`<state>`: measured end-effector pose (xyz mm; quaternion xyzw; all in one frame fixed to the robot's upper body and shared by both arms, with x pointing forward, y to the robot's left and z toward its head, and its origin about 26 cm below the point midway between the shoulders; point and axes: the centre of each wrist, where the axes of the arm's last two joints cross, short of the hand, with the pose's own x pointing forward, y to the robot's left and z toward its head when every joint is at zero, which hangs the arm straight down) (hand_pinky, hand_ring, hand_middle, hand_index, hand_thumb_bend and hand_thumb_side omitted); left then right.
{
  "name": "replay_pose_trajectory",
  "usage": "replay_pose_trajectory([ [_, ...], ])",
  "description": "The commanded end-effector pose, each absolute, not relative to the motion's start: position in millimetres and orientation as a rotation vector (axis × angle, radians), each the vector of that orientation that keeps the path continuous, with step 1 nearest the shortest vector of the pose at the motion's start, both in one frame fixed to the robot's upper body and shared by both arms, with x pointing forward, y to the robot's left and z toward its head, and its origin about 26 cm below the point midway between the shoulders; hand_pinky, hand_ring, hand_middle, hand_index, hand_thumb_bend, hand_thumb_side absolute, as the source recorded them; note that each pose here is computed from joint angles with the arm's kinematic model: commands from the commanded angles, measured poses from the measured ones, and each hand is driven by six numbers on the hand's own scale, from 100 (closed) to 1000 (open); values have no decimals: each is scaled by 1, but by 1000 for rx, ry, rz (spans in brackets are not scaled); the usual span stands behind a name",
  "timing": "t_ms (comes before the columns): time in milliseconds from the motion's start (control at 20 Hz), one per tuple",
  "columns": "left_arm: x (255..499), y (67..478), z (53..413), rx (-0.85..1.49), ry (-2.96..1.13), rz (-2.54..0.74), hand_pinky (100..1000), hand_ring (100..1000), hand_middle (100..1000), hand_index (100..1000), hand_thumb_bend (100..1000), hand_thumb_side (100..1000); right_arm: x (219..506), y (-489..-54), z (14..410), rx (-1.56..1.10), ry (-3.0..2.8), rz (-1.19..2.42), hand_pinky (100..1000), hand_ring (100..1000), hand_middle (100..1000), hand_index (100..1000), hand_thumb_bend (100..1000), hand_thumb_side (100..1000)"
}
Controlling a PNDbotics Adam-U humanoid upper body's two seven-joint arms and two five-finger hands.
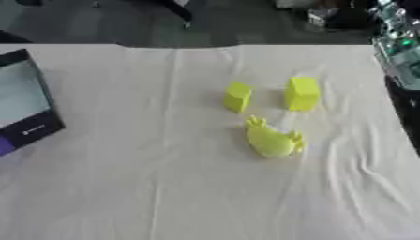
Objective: Pick up the objects with one hand, pass them to the other hand, and then place them into the box on the other side of the table.
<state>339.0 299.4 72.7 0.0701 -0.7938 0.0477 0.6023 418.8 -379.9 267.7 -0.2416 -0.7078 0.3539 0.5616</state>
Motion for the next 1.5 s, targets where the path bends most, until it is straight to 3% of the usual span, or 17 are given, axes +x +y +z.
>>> replay_pose_trajectory([
  [50,339,306,83,185,-1866,80,866,675,572,692,586,587,420,-401,298,-602,-1497,1034,914,858,870,878,649,216],
  [550,339,305,82,185,-1859,74,866,676,572,692,584,590,434,-403,312,-551,-1191,1319,952,883,894,896,615,173],
  [1500,340,299,86,190,-1877,45,867,676,571,692,577,590,445,-396,275,-499,-1031,1431,957,891,891,902,602,166],
])
